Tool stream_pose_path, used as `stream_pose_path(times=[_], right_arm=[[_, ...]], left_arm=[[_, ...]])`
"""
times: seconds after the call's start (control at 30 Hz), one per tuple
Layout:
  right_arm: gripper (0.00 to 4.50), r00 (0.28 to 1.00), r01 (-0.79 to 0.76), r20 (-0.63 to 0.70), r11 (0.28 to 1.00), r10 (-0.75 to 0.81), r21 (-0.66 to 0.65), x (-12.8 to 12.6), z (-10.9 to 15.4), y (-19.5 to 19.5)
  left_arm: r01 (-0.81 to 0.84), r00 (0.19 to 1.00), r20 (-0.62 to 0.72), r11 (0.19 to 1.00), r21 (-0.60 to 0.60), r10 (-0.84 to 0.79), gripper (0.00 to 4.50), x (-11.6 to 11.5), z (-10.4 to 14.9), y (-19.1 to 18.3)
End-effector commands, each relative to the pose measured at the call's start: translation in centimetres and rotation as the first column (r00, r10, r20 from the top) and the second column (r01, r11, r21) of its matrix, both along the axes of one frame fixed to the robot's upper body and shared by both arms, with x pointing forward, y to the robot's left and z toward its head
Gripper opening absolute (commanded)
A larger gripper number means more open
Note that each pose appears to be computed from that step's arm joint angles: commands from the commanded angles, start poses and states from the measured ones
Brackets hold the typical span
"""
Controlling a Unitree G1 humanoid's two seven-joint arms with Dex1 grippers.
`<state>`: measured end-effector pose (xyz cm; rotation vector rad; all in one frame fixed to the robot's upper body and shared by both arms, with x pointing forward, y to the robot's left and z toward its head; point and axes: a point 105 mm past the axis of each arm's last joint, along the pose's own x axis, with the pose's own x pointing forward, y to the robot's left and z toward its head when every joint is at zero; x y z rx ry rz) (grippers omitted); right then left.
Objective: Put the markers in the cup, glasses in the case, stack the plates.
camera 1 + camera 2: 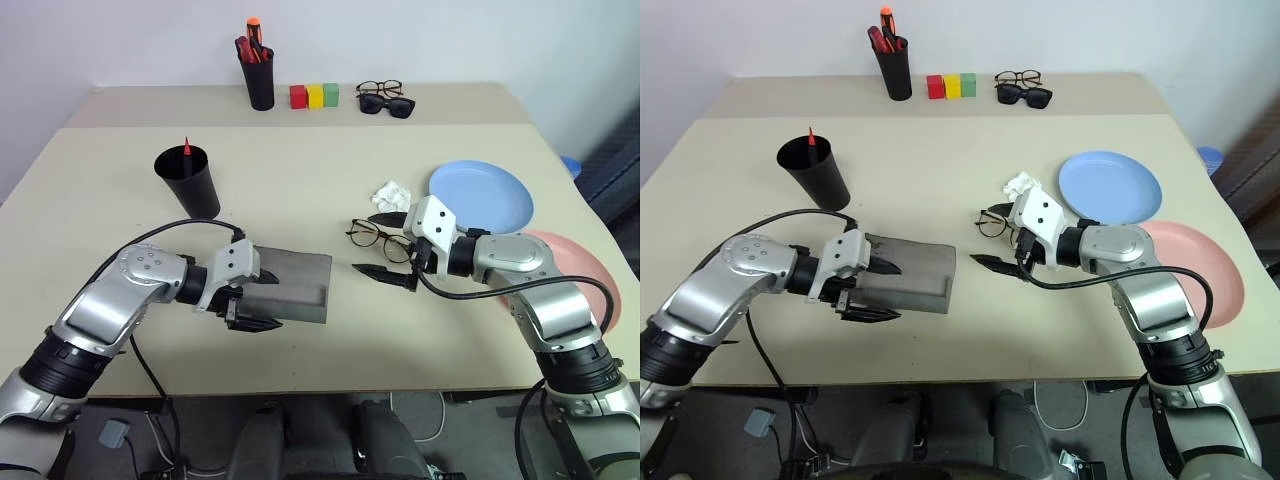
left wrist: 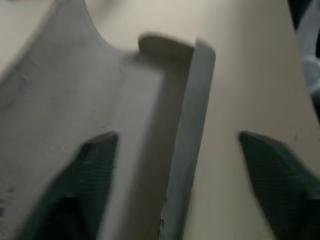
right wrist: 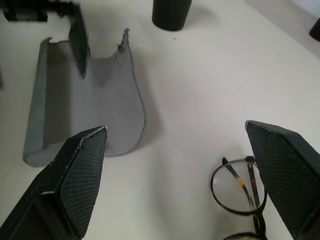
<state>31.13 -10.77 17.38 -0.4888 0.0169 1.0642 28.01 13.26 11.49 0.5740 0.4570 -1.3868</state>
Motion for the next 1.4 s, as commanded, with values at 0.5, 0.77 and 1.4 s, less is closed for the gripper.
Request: stream_pose_path(times=[0.5, 0.77, 1.4], right_arm=[[4.50, 0.998, -0.001, 0.056, 1.000, -0.001, 0.030, 0.1, 1.1, 0.4], [4.50, 0.997, 0.034, 0.074, 0.999, -0.035, 0.018, 1.0, 0.7, 0.2], [4.50, 0.967, 0.249, 0.066, 0.966, -0.245, -0.074, 3.4, 0.4, -2.1]], left_arm=[[-0.011, 0.981, 0.193, 1.000, 0.018, 0.007, 0.08, 3.8, 0.7, 1.0], [0.079, 0.985, 0.152, 0.996, 0.041, -0.084, 0.08, 5.2, 1.0, -0.6], [-0.071, 0.963, 0.218, 0.930, -0.359, 0.157, 3.31, 5.9, 7.9, -0.4]])
